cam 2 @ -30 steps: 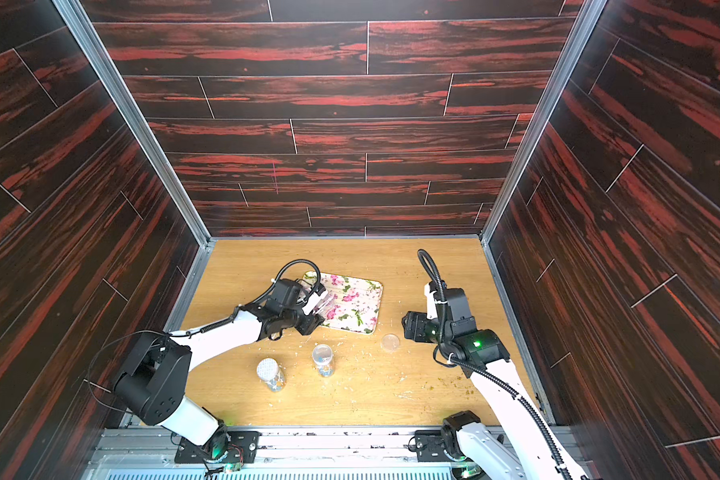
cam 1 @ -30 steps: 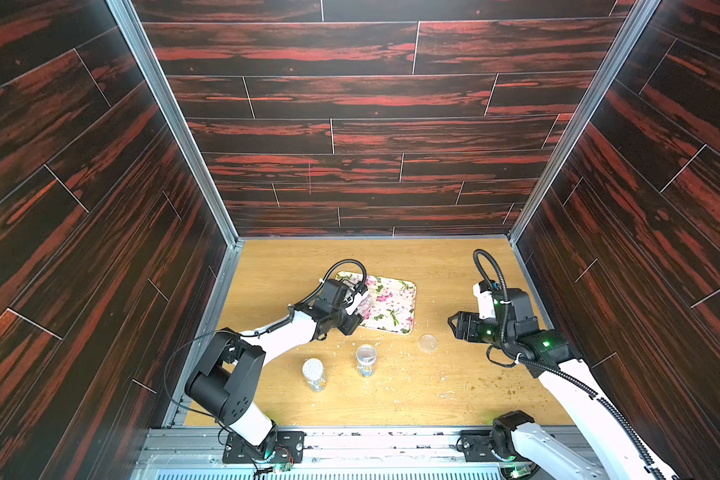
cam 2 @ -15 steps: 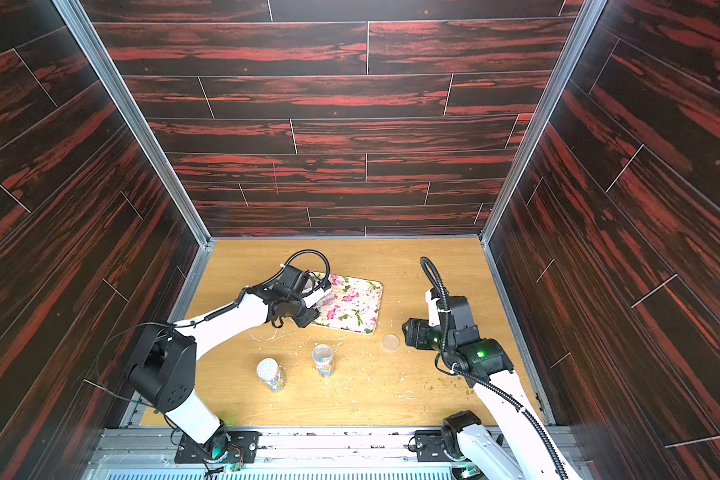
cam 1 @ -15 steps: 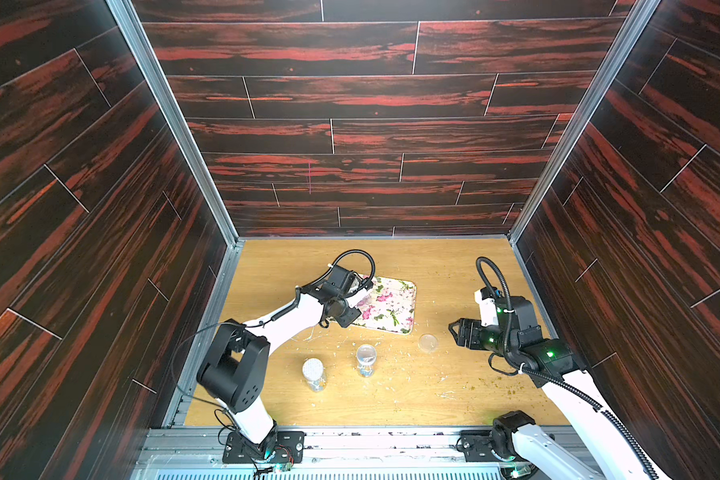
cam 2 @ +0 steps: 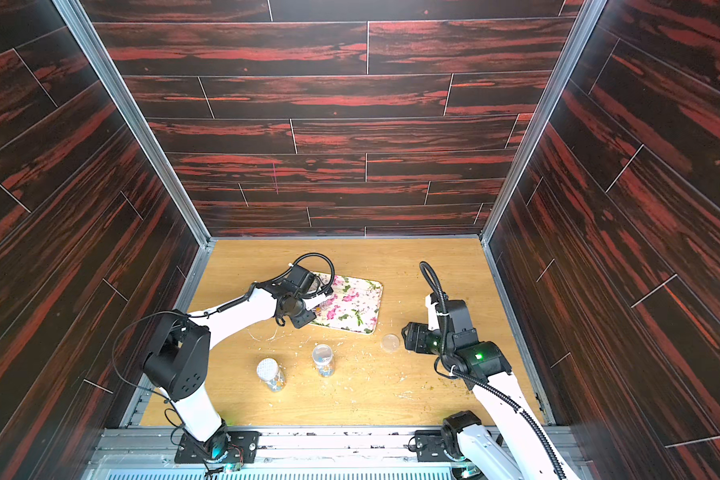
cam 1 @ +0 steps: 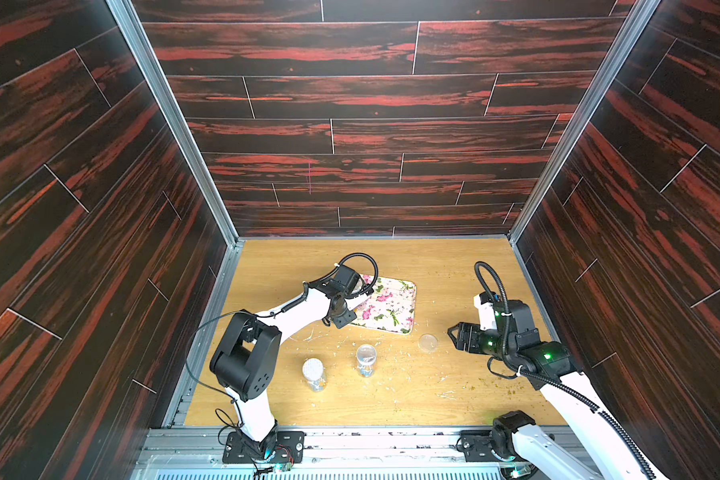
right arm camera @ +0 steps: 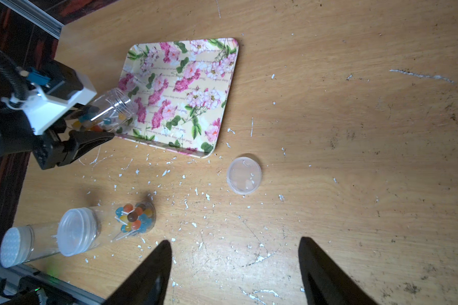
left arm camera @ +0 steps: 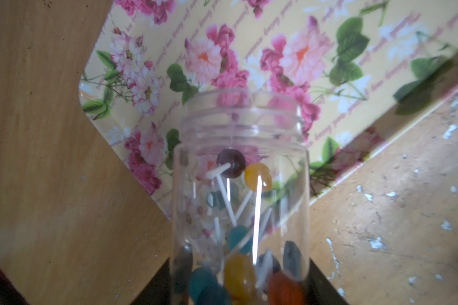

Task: Pour the candies out of the jar
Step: 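Pour the candies out of the jar onto the tray.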

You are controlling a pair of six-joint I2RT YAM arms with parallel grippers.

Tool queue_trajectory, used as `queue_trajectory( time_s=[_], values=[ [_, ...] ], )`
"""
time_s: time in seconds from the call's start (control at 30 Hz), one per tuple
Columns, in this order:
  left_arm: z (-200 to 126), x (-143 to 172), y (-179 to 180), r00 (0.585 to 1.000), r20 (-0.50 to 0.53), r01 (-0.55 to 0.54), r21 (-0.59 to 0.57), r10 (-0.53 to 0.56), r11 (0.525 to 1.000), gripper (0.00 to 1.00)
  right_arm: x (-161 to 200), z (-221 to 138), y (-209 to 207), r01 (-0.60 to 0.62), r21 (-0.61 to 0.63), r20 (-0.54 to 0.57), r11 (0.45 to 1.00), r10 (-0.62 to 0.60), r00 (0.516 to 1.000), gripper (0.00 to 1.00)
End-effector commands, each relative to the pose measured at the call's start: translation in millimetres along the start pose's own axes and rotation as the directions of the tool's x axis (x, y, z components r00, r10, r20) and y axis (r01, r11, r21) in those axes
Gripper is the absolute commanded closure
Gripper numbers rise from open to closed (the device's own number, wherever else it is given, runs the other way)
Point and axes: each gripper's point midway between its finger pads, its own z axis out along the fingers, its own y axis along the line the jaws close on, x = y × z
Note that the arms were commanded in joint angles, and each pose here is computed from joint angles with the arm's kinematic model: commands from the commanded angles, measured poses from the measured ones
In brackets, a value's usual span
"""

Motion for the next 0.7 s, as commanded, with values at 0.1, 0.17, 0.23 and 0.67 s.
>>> queue_trajectory(
  time_s=[0.1,0.17,0.23,0.67],
  values=[
    [-0.8,6.3,3.5,0.988,-0.106,-0.112,-0.026,0.109,0.993,0.56,3.3,-1.4,-0.3,-0.022,-0.008,-0.002,1.000,0.022,1.000,0.22],
    [-0.4,6.6,5.5,0.983,-0.128,-0.138,-0.039,0.132,0.990,0.56,4.1,-0.9,-0.5,-0.022,-0.008,-0.005,1.000,0.022,1.000,0.22],
    [-0.8,6.5,8.2,0.974,-0.160,-0.173,-0.058,0.162,0.983,0.56,4.6,-0.4,-0.2,-0.021,-0.010,-0.007,1.000,0.021,1.000,0.22],
    [-6.3,3.9,21.7,0.911,-0.293,-0.340,-0.136,0.290,0.930,0.56,5.8,0.2,1.8,-0.020,-0.022,-0.013,1.000,0.020,1.000,0.22]
  ],
)
